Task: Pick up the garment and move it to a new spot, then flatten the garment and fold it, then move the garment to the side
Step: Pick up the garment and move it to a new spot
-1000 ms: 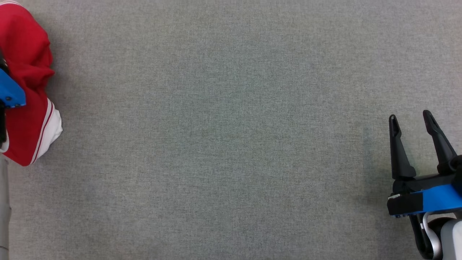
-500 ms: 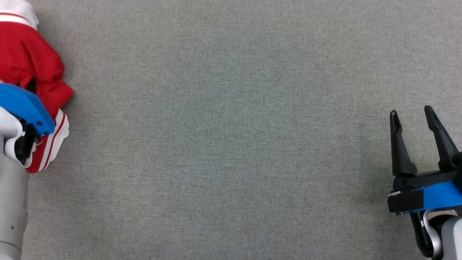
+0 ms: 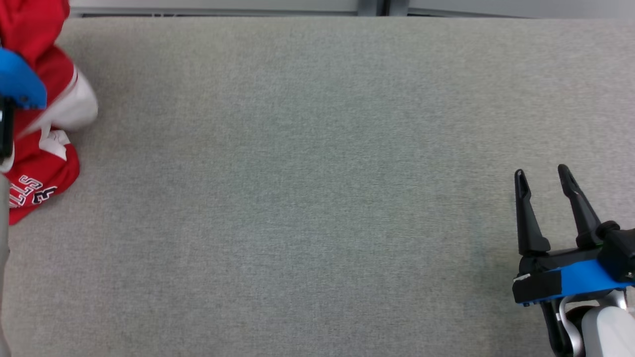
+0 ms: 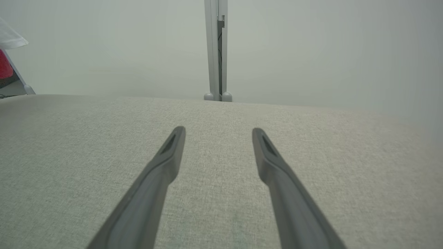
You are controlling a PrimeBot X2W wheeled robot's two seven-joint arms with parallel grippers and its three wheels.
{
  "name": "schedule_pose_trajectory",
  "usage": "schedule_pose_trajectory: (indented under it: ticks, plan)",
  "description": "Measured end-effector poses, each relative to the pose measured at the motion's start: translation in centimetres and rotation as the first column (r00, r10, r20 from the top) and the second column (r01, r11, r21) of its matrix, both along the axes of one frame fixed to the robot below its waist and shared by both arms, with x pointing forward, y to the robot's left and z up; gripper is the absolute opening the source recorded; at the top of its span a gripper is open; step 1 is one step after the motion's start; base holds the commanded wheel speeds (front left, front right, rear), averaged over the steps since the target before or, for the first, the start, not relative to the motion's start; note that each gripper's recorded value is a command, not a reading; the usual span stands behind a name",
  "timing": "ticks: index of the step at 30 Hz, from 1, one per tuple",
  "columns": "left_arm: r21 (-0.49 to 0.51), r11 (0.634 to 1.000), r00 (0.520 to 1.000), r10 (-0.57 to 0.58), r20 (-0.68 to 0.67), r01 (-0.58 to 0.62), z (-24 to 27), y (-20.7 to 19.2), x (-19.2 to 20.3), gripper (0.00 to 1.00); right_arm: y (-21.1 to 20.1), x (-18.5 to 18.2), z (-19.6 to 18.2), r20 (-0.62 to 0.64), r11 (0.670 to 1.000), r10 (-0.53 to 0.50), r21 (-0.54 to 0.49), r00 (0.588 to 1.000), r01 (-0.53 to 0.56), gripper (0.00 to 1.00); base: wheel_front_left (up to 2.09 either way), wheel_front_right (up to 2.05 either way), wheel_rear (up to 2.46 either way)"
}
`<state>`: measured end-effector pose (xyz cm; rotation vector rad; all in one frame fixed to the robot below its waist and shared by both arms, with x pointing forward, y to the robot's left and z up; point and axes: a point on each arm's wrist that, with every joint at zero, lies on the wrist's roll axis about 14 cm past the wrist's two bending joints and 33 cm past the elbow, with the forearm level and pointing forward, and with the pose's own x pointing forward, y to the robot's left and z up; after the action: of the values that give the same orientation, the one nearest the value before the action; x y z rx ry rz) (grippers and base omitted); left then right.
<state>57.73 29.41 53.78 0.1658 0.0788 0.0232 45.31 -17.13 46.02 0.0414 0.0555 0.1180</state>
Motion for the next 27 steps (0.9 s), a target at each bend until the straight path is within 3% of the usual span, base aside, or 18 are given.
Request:
schedule_pose_trajectory:
  ticks: [4,8,16,22,27]
  plan:
    - [0.048,0.991,0.971,-0.132,0.199,0.125,7.0,-4.8,1.6,0.00,-0.7,-1.0,0.5,0.010,0.999,-0.029,0.015,1.000,0.029,1.00,0.00,0.00,0.00]
    - [0.075,0.954,0.884,-0.296,0.362,0.289,13.5,-12.2,1.9,0.00,-1.8,-2.3,0.9,0.019,0.997,-0.072,0.028,0.997,0.072,1.00,0.00,0.00,0.00]
    - [0.150,0.785,0.628,-0.580,0.519,0.602,21.1,-27.5,-1.4,0.00,-5.8,-5.4,1.0,0.016,0.980,-0.198,0.039,0.980,0.197,1.00,0.00,0.00,0.00]
    - [0.134,0.647,0.531,-0.711,0.461,0.751,19.0,-35.5,-3.9,0.00,-7.9,-7.2,1.4,0.024,0.963,-0.268,0.041,0.963,0.267,1.00,0.00,0.00,0.00]
    - [0.029,0.577,0.544,-0.785,0.297,0.816,10.6,-38.6,-5.4,0.00,-8.9,-8.0,1.5,0.027,0.953,-0.301,0.048,0.953,0.300,1.00,0.00,0.00,0.00]
